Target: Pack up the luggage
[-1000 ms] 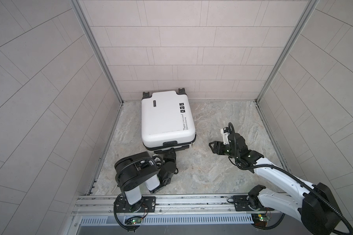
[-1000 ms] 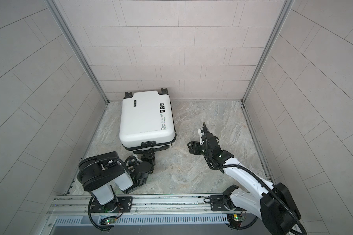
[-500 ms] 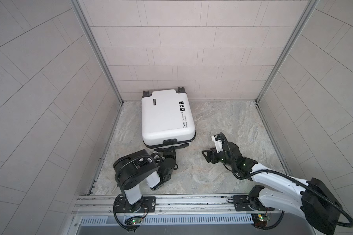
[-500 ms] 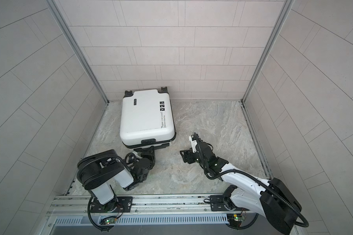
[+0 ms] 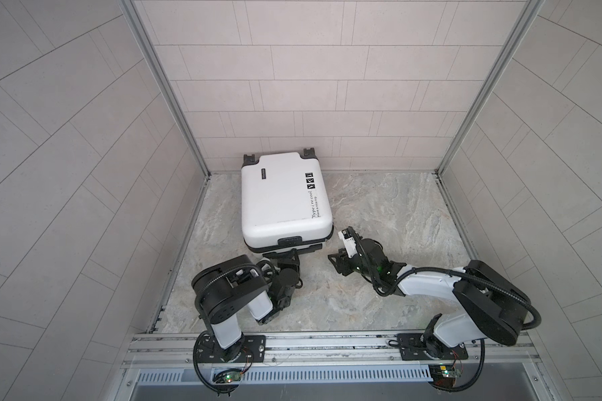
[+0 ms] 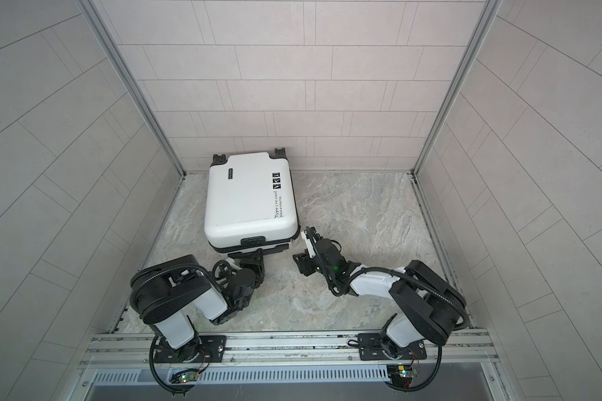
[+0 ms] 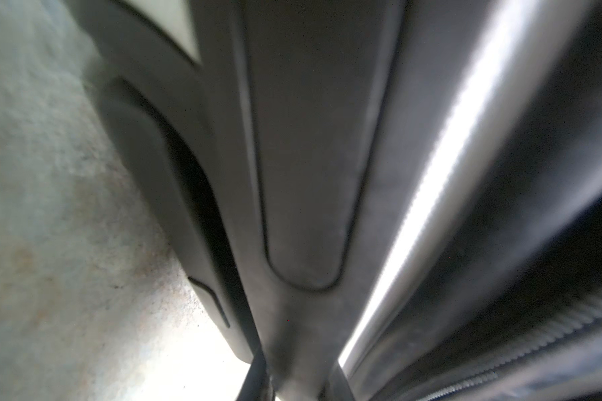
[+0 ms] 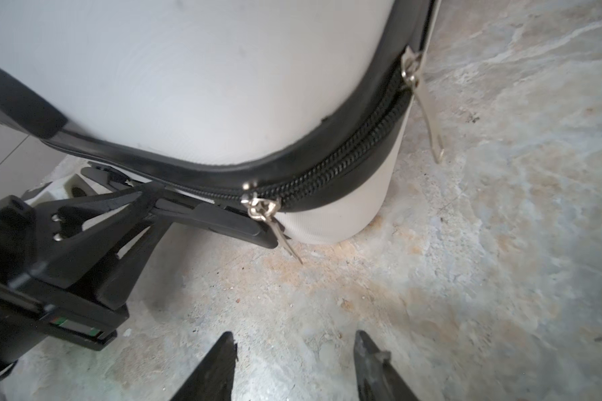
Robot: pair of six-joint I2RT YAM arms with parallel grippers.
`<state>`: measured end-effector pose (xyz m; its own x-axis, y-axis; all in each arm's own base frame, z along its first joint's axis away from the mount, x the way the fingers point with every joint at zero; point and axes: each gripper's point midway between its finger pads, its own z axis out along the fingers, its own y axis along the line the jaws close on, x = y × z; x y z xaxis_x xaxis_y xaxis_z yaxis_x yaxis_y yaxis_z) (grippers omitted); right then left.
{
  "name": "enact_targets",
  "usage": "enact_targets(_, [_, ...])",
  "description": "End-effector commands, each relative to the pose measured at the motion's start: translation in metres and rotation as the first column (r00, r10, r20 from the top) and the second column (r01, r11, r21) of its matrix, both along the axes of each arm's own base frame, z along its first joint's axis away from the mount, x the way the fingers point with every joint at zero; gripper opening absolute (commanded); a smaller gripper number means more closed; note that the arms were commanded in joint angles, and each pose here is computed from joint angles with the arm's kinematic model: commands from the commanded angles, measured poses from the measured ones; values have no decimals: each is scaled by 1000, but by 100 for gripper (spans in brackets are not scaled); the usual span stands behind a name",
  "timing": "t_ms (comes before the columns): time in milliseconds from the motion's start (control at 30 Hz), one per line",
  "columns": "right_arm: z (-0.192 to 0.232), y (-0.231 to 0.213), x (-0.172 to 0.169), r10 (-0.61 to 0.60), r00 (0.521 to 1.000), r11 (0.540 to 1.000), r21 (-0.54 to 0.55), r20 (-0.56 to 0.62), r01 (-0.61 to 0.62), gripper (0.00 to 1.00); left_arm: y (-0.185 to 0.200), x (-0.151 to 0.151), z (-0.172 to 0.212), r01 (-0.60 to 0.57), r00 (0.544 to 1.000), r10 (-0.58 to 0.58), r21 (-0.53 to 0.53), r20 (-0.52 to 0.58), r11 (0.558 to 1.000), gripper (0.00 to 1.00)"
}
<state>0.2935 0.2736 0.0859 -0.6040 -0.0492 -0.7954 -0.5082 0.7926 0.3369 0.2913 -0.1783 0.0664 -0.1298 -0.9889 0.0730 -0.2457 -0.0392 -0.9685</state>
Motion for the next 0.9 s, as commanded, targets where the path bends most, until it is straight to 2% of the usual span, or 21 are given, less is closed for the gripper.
enact_targets(0, [24,10,20,-31,995,997,66,92,25,53,0,3,12,6,999,-7,31,39,1000,0])
enact_targets(100, [23,12,28,-40,995,995,93,93,31,47,-1,3,10,8,999,-9,31,34,999,0])
enact_targets(367, [22,16,46,-62,994,988,144,93,48,49,-3,3,8,14,1000,-15,24,27,1000,0])
enact_targets(633, [21,27,44,-4,996,982,187,84,-12,38,-4,3,7,20,999,-20,20,24,1000,0])
enact_targets(867, [22,27,46,-14,996,979,202,85,-4,30,-7,4,8,26,999,-26,16,26,1000,0])
